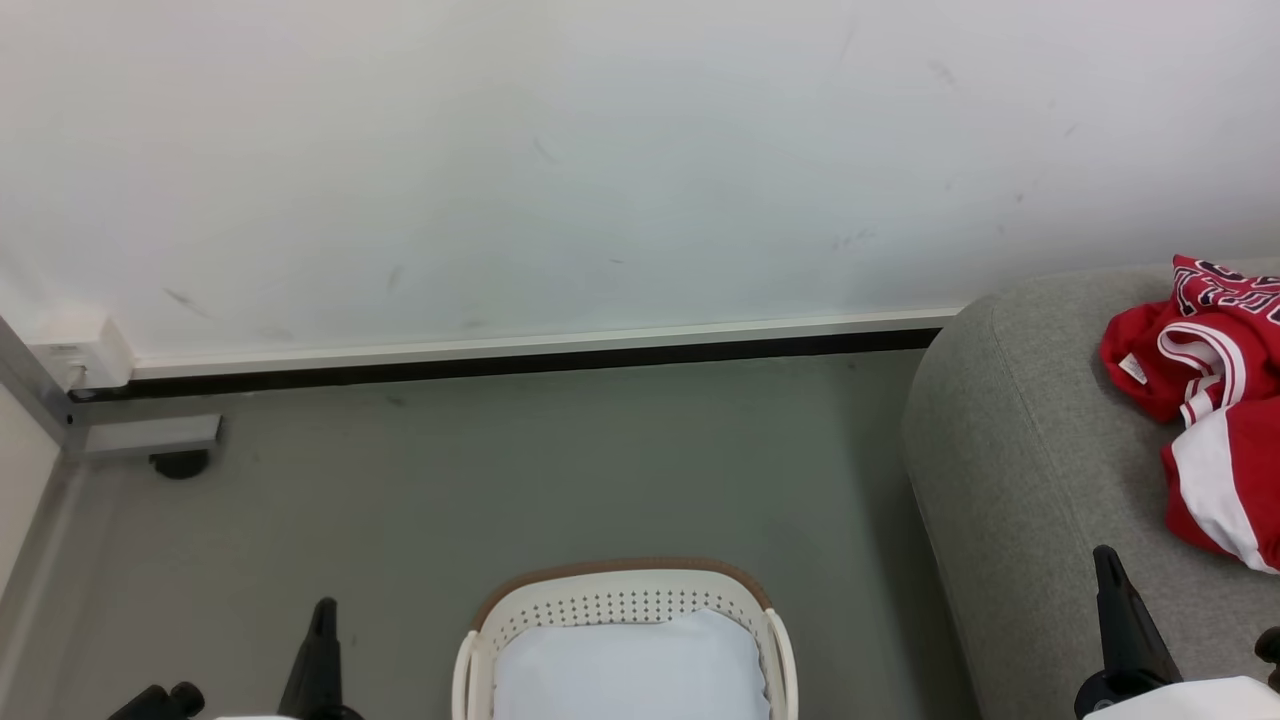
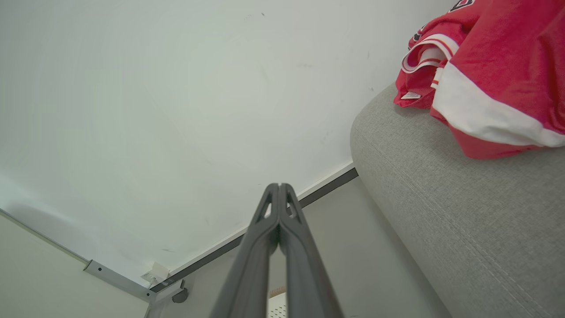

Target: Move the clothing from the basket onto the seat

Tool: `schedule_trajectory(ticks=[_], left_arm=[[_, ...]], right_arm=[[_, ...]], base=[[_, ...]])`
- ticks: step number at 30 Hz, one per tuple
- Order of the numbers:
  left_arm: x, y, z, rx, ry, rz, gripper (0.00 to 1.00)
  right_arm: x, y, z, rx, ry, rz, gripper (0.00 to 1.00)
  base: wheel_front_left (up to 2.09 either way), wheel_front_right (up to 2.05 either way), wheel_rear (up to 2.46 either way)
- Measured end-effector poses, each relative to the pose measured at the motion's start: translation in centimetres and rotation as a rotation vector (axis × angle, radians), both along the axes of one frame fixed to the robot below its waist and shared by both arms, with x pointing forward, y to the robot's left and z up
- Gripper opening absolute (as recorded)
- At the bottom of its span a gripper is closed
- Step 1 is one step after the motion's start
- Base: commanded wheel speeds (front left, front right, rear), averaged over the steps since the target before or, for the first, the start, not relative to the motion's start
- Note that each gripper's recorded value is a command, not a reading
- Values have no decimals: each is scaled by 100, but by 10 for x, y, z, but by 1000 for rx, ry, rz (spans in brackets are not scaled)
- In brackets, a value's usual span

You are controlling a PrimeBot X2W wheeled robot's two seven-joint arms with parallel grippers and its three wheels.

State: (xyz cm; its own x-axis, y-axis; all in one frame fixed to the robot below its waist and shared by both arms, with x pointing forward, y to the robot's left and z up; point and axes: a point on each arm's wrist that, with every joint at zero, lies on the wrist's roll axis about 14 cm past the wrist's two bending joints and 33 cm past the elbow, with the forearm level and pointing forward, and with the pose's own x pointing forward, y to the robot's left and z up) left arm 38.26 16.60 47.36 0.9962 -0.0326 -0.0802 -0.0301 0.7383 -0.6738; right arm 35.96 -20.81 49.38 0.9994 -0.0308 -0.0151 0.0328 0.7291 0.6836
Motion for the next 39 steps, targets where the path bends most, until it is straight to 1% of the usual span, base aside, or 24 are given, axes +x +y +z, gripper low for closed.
schedule_trajectory(ticks=[20,39], left_arm=[[3,8,5,-244,13,35,0],[5,15,11,-435,8,54,0]], right_arm=[[7,-3,1,237,10,-18,0],[13,-1,1,423,13,-18,0]], base=[[0,0,0],[0,0,0]])
